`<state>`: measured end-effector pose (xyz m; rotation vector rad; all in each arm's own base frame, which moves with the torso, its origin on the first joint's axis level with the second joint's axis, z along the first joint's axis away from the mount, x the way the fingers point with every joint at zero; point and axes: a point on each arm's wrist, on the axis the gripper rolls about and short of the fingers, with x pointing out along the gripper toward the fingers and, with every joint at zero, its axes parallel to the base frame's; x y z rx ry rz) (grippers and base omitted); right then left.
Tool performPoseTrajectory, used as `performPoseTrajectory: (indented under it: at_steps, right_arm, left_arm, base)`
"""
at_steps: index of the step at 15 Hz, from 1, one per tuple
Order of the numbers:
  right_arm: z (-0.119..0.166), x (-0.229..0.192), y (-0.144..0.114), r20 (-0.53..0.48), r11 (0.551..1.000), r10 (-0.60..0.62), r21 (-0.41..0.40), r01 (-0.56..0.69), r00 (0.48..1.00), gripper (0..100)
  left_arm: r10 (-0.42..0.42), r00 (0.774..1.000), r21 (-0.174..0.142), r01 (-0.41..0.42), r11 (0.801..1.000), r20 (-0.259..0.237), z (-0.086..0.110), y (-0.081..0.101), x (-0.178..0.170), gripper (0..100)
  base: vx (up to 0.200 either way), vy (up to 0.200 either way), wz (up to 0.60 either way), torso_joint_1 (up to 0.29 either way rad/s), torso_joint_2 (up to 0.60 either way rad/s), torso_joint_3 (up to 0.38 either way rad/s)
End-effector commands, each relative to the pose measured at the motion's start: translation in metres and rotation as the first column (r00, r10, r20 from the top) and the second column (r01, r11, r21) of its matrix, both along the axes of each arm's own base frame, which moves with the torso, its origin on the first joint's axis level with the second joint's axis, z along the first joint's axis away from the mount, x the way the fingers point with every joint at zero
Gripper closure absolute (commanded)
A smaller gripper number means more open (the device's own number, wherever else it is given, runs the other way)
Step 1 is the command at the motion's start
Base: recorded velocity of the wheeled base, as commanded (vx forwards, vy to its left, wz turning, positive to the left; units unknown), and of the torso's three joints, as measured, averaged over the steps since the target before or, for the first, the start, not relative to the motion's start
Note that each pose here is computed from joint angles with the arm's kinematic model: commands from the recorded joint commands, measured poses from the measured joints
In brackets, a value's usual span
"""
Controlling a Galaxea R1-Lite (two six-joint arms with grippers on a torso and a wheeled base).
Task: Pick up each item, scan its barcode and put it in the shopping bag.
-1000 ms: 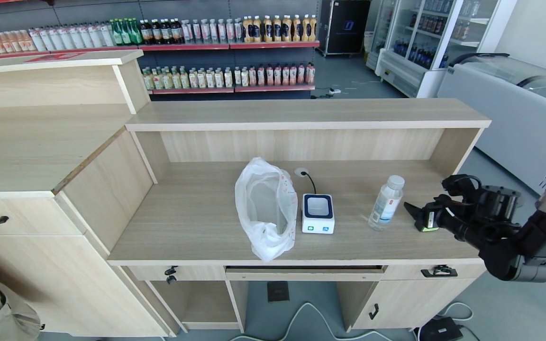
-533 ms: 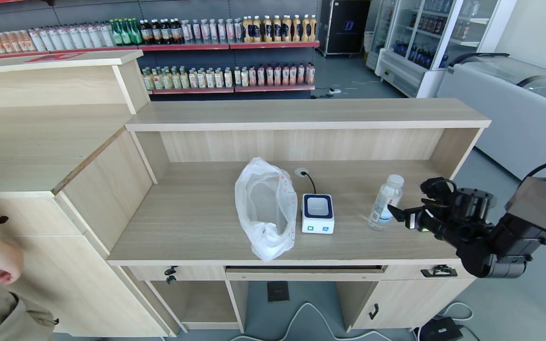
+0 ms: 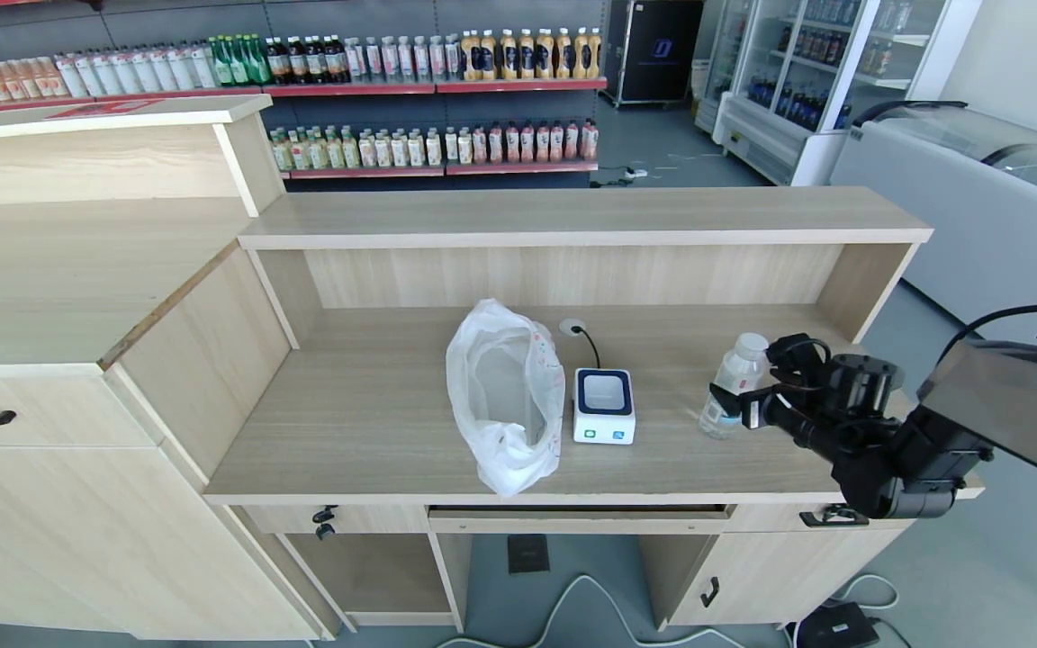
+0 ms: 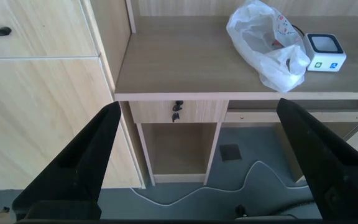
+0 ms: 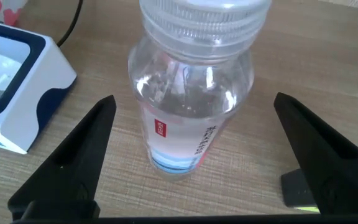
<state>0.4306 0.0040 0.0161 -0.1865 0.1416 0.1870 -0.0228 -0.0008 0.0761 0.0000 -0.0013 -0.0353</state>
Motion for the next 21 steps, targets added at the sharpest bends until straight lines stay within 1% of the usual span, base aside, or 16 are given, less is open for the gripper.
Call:
performPoseTrajectory:
  at_steps: [1, 3, 8, 15, 17, 21]
  right_arm:
    - [-0.005, 0.003, 0.005, -0.004, 1.000, 0.012, 0.000, -0.012, 1.000, 0]
    - [-0.008, 0.005, 0.007, -0.006, 1.000, 0.017, 0.000, -0.017, 1.000, 0]
    - [-0.010, 0.020, 0.013, 0.027, 1.000, 0.029, -0.001, -0.029, 0.999, 0]
    - [-0.023, 0.026, 0.016, 0.015, 0.999, 0.036, -0.006, -0.036, 0.999, 0]
    - [-0.023, 0.030, 0.016, 0.028, 0.999, 0.038, -0.018, -0.038, 0.999, 0]
    - [-0.022, 0.039, 0.020, 0.046, 0.999, 0.049, -0.017, -0.048, 0.998, 0]
  left_arm:
    - [0.000, 1.000, 0.000, 0.000, 1.000, 0.000, 0.000, 0.000, 0.000, 0]
    - [0.000, 1.000, 0.000, 0.000, 1.000, 0.000, 0.000, 0.000, 0.000, 0]
    - [0.000, 1.000, 0.000, 0.000, 1.000, 0.000, 0.000, 0.000, 0.000, 0]
    - [0.000, 1.000, 0.000, 0.000, 1.000, 0.000, 0.000, 0.000, 0.000, 0]
    - [0.000, 1.000, 0.000, 0.000, 1.000, 0.000, 0.000, 0.000, 0.000, 0]
    - [-0.001, 1.000, 0.000, 0.001, 1.000, 0.000, 0.000, 0.000, 0.000, 0]
  base:
    - [0.000, 0.000, 0.00, 0.000, 0.00, 0.000]
    - [0.000, 0.000, 0.00, 0.000, 0.00, 0.000]
    - [0.000, 0.000, 0.00, 0.000, 0.00, 0.000]
    - [0.000, 0.000, 0.00, 0.000, 0.00, 0.000]
    - [0.000, 0.000, 0.00, 0.000, 0.00, 0.000]
    - [0.000, 0.000, 0.00, 0.000, 0.00, 0.000]
